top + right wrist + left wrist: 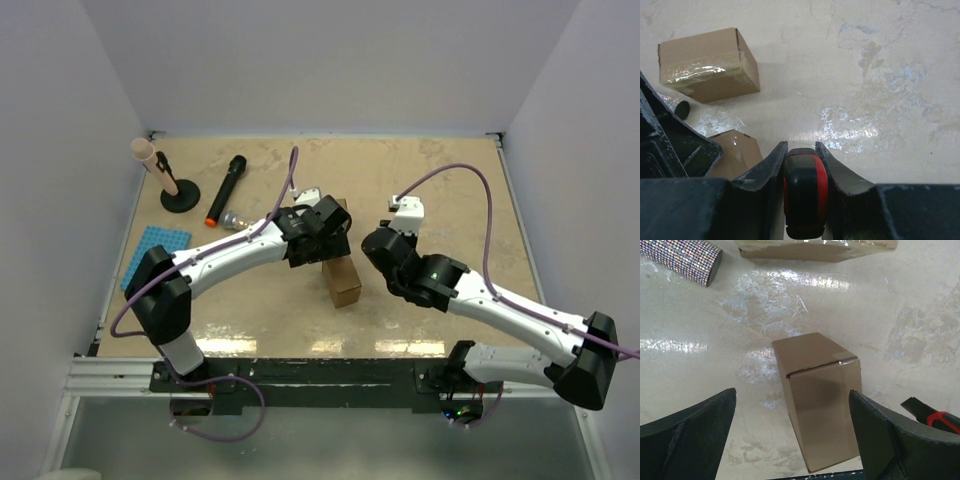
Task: Unpack the express box
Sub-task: Cut the express box at the center of the board.
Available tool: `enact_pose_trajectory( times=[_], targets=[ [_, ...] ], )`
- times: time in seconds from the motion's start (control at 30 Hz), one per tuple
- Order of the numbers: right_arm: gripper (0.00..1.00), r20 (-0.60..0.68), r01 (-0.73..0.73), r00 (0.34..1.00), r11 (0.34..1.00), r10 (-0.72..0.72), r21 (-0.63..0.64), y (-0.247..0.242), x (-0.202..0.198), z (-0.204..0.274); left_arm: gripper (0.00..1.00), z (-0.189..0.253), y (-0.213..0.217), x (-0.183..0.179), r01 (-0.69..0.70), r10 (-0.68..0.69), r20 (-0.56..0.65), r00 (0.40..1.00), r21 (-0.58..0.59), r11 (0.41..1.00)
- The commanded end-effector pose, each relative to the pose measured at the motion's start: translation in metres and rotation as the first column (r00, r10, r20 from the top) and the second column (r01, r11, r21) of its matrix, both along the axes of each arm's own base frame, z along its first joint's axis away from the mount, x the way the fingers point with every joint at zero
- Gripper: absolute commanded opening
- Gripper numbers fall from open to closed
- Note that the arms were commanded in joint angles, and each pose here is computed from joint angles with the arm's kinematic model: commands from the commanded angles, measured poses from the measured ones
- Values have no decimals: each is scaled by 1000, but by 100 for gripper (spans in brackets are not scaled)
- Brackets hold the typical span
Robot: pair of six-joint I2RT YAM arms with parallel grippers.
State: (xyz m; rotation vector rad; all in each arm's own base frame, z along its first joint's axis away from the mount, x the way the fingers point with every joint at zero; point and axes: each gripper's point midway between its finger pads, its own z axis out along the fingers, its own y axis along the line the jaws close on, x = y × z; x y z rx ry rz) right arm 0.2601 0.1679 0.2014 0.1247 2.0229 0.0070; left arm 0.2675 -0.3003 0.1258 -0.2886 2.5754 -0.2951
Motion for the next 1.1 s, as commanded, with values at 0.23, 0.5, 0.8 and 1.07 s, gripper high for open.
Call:
enact_pose_trajectory(
  times=[0.23, 0.5, 0.8, 1.07],
  targets=[
    [0, 34, -7, 999, 998, 5, 59, -2, -2, 4, 100, 14, -34, -1, 19, -19, -4, 1000, -65, 998],
    [0, 33, -13, 999, 997, 10, 80, -3, -5, 2, 100, -8, -39, -2, 1, -2, -45, 999, -23, 1000],
    [0, 31, -21, 999, 996, 19, 85, -4, -6, 2, 91, -20, -33, 1, -8, 11, -57, 998, 50, 999],
    [0, 27, -45, 999, 995, 43, 93, 2, -7, 0, 73, -24, -17, -3, 41, -36, -44, 998, 114, 993]
  ],
)
